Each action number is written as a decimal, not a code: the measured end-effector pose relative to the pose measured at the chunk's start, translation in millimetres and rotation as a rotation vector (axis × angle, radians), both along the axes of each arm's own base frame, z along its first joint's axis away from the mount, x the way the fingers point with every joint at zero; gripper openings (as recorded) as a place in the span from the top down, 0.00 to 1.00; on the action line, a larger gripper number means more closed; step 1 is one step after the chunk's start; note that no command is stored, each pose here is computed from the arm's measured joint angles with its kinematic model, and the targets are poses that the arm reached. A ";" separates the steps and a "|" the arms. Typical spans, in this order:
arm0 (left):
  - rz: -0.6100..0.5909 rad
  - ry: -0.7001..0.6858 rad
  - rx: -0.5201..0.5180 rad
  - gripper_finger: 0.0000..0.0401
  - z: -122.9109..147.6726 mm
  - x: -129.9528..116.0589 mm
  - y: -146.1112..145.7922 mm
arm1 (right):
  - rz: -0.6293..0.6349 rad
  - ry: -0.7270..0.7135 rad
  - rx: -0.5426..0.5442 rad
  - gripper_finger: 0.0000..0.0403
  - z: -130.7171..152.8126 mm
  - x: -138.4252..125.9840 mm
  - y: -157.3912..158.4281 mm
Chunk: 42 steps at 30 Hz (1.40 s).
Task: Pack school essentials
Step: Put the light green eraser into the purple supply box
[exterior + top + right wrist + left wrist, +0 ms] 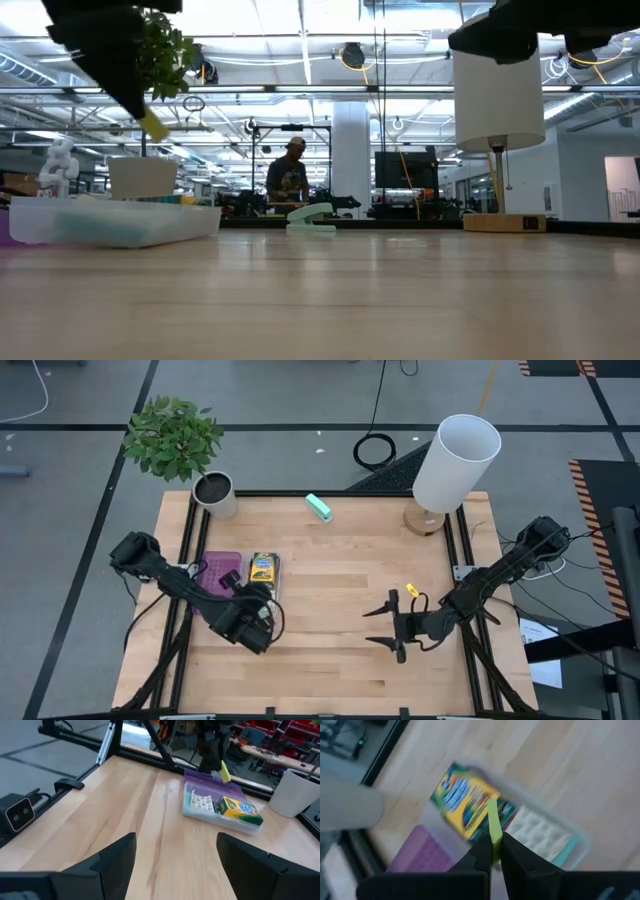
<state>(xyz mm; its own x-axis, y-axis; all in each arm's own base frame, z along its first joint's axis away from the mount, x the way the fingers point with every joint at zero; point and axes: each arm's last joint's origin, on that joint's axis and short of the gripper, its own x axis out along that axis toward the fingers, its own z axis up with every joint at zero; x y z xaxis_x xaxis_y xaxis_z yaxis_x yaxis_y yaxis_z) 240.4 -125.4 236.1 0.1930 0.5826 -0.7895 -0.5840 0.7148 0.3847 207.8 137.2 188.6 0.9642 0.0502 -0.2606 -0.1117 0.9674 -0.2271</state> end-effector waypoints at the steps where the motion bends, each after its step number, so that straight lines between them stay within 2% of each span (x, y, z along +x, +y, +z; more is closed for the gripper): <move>1: 0.009 0.026 0.003 0.95 -0.7 -1.7 0.8 | 0.000 -0.007 0.006 0.33 -1.8 -1.2 -0.9; 6: 0.006 0.151 0.002 0.95 -3.5 -10.2 4.2 | -0.001 -0.029 0.022 0.33 -4.5 -3.6 -2.7; 10: -0.038 0.244 0.021 0.95 -16.8 -16.9 7.7 | -0.001 -0.030 0.023 0.33 -4.5 -3.6 -2.7; 16: -0.091 0.383 -0.007 0.95 -40.8 -29.1 12.9 | 0.000 -0.031 0.021 0.33 -4.5 -3.6 -2.7; 21: -0.157 0.411 -0.004 0.92 -55.4 -32.4 15.5 | -0.012 -0.031 0.014 0.33 -4.4 -2.0 -5.2; 28: -0.169 0.427 0.038 0.90 -62.9 -37.2 19.3 | -0.025 -0.031 0.014 0.33 -4.5 -0.2 -8.1; 33: -0.246 0.442 0.017 0.90 -73.0 -36.9 20.0 | -0.025 -0.032 0.012 0.33 -4.4 -0.2 -8.1; 42: -0.223 0.459 0.001 0.90 -74.2 -32.7 29.6 | -0.024 -0.031 0.010 0.33 -4.5 -0.2 -8.1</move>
<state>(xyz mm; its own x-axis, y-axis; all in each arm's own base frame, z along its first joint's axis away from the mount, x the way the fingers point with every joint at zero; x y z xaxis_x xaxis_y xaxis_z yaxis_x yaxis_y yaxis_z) 207.7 -95.8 162.0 -0.0544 0.5673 -0.8217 -0.1879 0.8024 0.5664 207.7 129.1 184.1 0.9726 0.0297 -0.2305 -0.0818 0.9721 -0.2200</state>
